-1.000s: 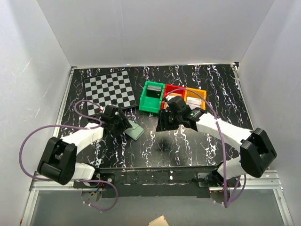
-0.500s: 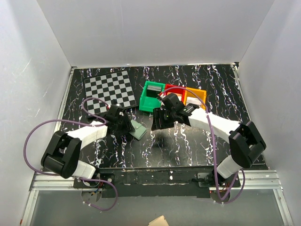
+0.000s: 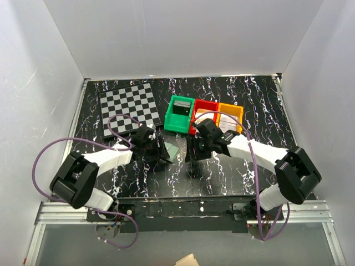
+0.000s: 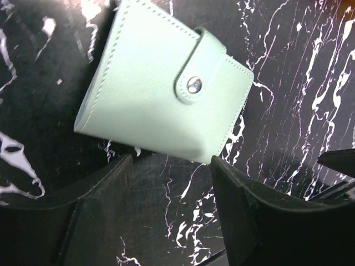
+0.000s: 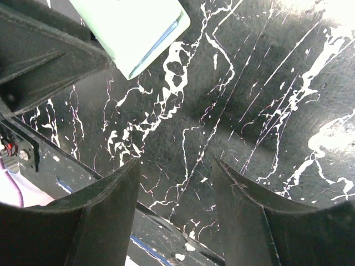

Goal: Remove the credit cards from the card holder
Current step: Move the card holder to the center of the board.

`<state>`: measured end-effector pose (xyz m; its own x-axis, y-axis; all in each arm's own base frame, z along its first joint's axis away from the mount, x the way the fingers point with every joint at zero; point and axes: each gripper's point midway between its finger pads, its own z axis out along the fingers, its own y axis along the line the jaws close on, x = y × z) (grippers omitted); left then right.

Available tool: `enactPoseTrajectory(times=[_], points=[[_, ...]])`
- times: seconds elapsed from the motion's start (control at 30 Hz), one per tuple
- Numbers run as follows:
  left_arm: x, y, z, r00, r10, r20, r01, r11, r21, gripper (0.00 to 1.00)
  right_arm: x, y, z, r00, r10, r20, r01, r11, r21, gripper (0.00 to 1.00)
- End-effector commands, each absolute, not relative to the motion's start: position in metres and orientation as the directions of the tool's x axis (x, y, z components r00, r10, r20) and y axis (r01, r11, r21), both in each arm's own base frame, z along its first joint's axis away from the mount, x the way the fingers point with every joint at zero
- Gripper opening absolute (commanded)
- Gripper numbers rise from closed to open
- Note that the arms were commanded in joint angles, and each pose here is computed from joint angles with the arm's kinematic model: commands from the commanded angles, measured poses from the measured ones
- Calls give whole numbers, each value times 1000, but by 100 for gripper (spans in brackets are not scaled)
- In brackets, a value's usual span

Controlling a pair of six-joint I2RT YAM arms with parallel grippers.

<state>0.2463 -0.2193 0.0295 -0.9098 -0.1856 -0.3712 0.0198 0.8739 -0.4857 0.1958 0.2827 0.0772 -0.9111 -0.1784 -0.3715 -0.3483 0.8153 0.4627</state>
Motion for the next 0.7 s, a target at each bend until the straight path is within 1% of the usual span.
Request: enactPoseTrajectory(times=[0.0,0.13,0.27,0.47,0.67], points=[[240,-207,42,-880,-300,-370,-83,861,-501,61,218,299,102,-877,-148,-457,-380,795,472,63],[228,-193,44,-841,-423,-337,-207,827,-522,64,238,320,110,-865,-155,-478,-404,780,477,61],[219,-182,38,-820,-476,-317,-275,814,-512,59,253,341,107,-868,-167,-467,-411,769,489,57],[217,-180,35,-823,-479,-305,-289,816,-501,56,263,355,89,-884,-182,-431,-400,773,493,52],[225,-177,36,-817,-485,-311,-298,818,-493,52,272,366,81,-887,-192,-421,-401,772,494,51]])
